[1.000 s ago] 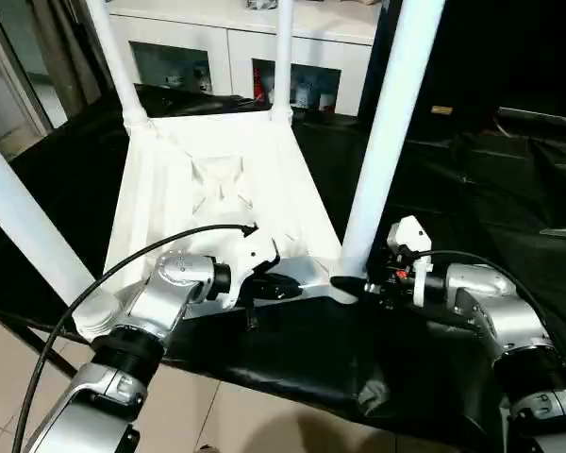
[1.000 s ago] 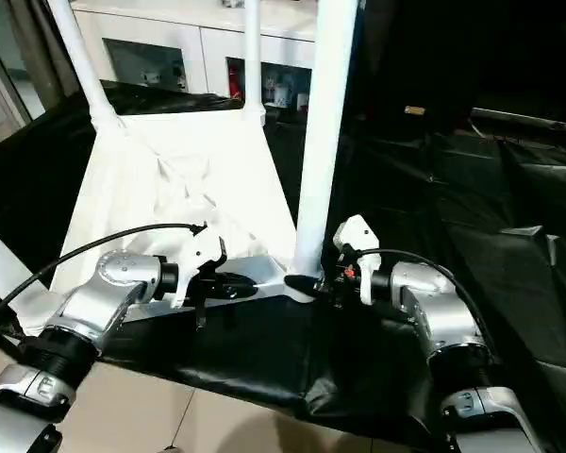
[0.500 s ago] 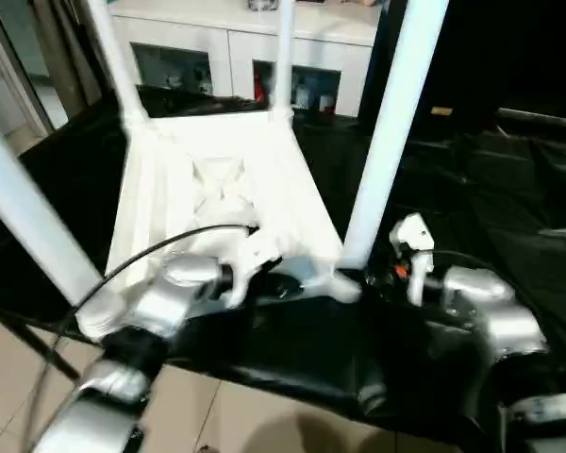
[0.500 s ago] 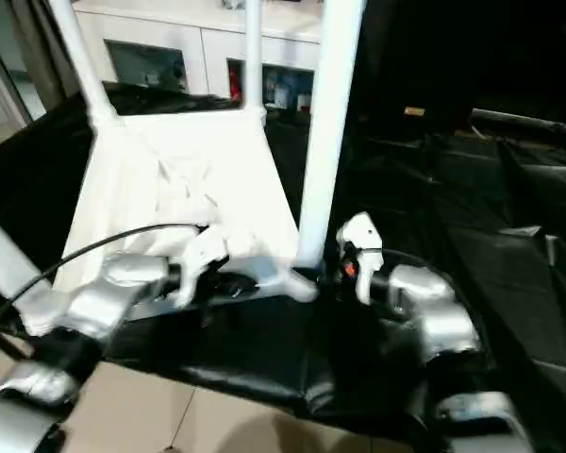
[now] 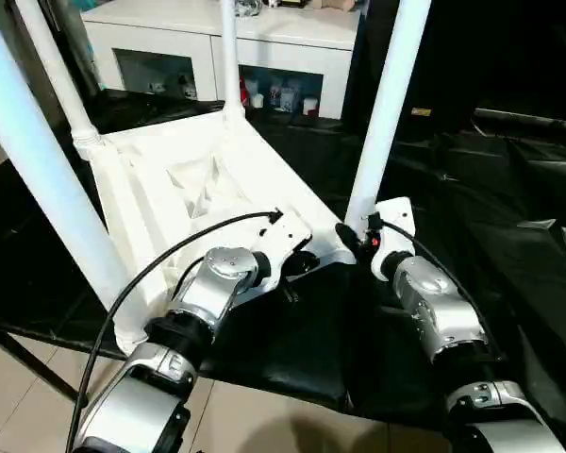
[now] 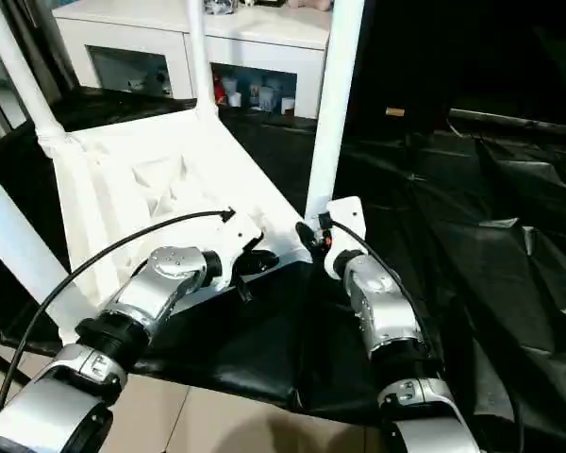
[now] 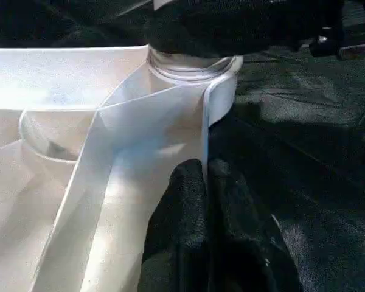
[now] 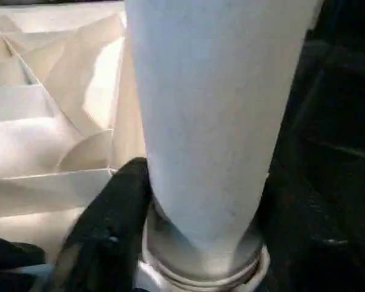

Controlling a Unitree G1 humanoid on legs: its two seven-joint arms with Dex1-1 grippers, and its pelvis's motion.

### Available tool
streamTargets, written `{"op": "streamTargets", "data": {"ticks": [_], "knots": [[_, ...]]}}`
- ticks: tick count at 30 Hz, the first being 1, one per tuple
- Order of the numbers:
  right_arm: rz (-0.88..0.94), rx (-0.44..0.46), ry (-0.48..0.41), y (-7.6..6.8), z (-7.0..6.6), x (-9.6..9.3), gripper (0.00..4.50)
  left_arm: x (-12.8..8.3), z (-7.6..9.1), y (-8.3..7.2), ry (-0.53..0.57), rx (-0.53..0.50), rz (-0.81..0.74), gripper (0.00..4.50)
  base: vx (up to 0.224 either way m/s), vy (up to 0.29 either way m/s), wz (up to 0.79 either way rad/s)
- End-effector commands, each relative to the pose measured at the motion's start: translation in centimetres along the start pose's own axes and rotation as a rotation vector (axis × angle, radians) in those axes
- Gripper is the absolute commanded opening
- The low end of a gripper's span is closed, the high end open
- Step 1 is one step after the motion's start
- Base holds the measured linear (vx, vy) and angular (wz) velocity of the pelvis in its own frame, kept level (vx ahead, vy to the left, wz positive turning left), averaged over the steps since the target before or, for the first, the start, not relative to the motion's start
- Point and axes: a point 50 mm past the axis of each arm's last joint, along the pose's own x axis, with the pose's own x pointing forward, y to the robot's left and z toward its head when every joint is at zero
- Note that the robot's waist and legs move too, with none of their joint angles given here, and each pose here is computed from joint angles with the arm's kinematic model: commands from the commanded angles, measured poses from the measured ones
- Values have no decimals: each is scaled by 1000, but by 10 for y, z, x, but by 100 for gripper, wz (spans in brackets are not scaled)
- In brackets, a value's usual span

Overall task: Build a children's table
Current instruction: Rotate leg to tighten

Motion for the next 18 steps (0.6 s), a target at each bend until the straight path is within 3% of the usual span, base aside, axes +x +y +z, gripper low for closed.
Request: {"op": "streamTargets", "data": {"ticks": [1, 5, 9, 18], "knots": [[131, 53, 48, 22, -14, 3, 313, 2, 12, -1, -56, 31, -16, 0, 0, 0, 0], [292, 13, 68, 20, -10, -5, 345, -6, 11, 0, -69, 33, -68, 0, 0, 0, 0], [406, -42, 100, 8, -7, -17, 372, -17, 4, 2, -60, 33, -133, 0, 0, 0, 0], [577, -98, 140, -18, 5, -41, 372, -48, -3, -4, -113, 30, -362, 0, 0, 0, 0]]}}
